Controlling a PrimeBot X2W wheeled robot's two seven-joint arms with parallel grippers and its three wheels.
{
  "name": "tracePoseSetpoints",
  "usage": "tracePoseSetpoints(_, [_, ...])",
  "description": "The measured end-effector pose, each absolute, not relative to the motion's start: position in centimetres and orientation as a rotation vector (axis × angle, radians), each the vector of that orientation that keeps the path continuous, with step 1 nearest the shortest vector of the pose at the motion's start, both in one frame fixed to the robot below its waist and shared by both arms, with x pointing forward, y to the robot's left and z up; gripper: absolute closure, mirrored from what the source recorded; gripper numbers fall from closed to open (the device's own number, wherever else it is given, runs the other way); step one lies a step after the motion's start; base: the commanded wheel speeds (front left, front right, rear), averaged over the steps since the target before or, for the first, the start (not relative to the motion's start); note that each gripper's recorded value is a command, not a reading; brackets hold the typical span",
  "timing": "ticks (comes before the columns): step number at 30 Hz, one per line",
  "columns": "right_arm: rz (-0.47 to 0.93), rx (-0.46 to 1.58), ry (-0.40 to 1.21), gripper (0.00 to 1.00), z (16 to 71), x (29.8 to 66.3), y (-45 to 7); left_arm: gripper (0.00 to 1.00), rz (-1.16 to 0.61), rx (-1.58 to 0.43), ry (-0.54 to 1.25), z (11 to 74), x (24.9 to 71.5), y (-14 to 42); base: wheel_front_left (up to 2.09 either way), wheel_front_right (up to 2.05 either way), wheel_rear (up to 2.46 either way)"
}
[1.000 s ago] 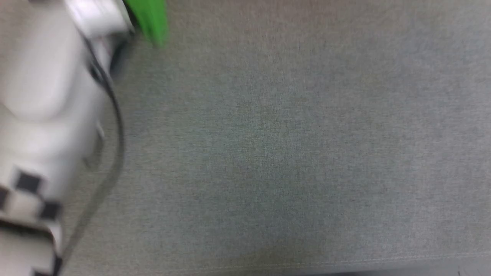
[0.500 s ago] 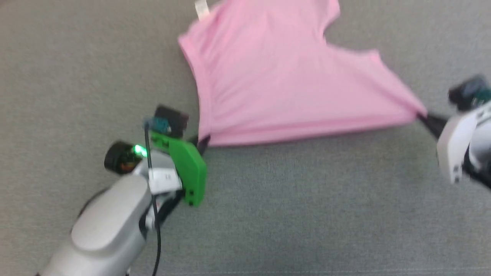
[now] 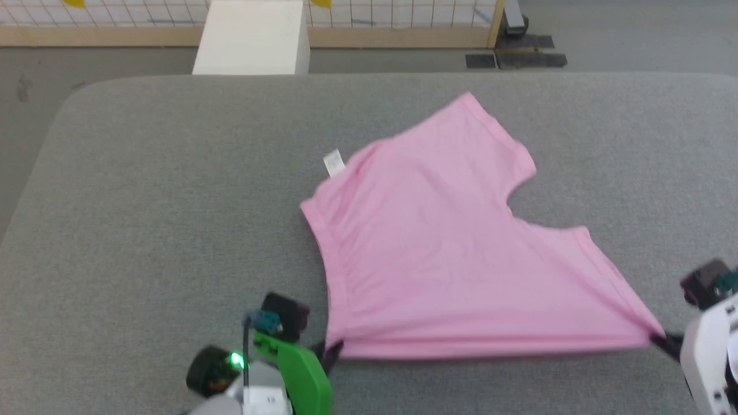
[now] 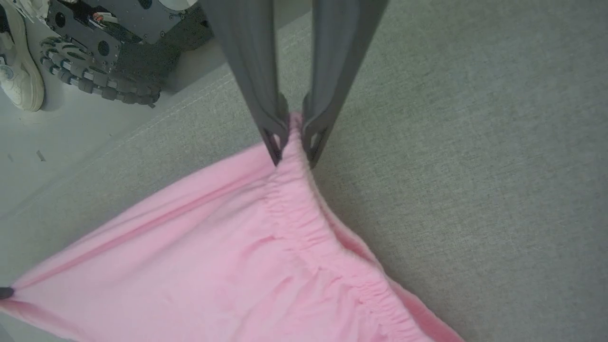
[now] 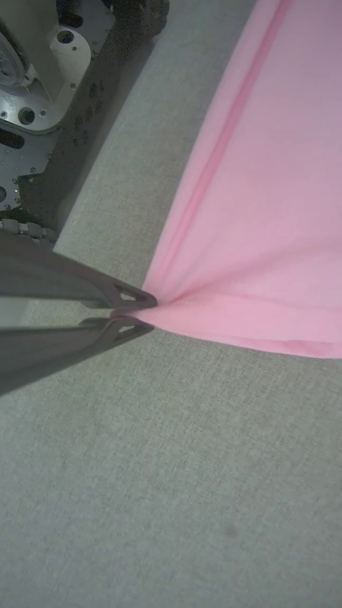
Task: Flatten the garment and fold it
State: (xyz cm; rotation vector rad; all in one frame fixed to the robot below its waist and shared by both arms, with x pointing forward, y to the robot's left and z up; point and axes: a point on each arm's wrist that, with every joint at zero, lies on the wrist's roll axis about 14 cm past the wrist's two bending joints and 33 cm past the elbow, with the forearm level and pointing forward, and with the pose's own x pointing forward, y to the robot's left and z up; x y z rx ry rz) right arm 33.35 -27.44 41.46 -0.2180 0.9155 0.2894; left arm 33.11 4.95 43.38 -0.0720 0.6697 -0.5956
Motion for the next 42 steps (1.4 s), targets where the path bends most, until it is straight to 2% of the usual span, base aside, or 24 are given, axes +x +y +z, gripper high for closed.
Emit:
tracePoseSetpoints(3, [0.296,-0.201,0.995,1.0,41.0,29.9,-27.5,1.0,-0.595,-0.105,0.713,42.9,29.7,4.7,0.0,0.0,0.0])
tracePoseSetpoints(5, [0.292,-0.195,0.979,1.0,41.5,29.8,-27.5,1.0,-0.587,-0.112,0.723,42.8,29.1,4.8,0.0,0.0,0.0])
tracePoseSetpoints(10, [0.287,-0.177,0.873,1.0,44.0,31.9,-26.9,1.0,-0.584,-0.122,0.728,42.7,29.0,4.8,0.0,0.0,0.0])
tracePoseSetpoints(15, [0.306,-0.173,0.778,1.0,46.4,34.8,-25.8,1.0,-0.572,-0.132,0.684,43.9,31.0,5.0,0.0,0.0,0.0])
tracePoseSetpoints(23, [0.349,-0.2,0.623,1.0,50.9,42.4,-23.5,1.0,-0.623,-0.092,0.589,46.5,35.4,4.2,0.0,0.0,0.0])
tracePoseSetpoints(28, [0.379,-0.257,0.588,1.0,52.0,47.3,-21.9,1.0,-0.64,-0.099,0.556,47.7,38.1,3.8,0.0,0.0,0.0])
tracePoseSetpoints(36, [0.384,-0.315,0.629,1.0,49.9,55.3,-19.6,1.0,-0.585,-0.097,0.547,47.4,43.2,5.7,0.0,0.0,0.0])
tracePoseSetpoints(42, [0.385,-0.384,0.703,1.0,46.0,59.2,-18.4,1.0,-0.496,-0.141,0.564,45.8,46.2,7.6,0.0,0.0,0.0])
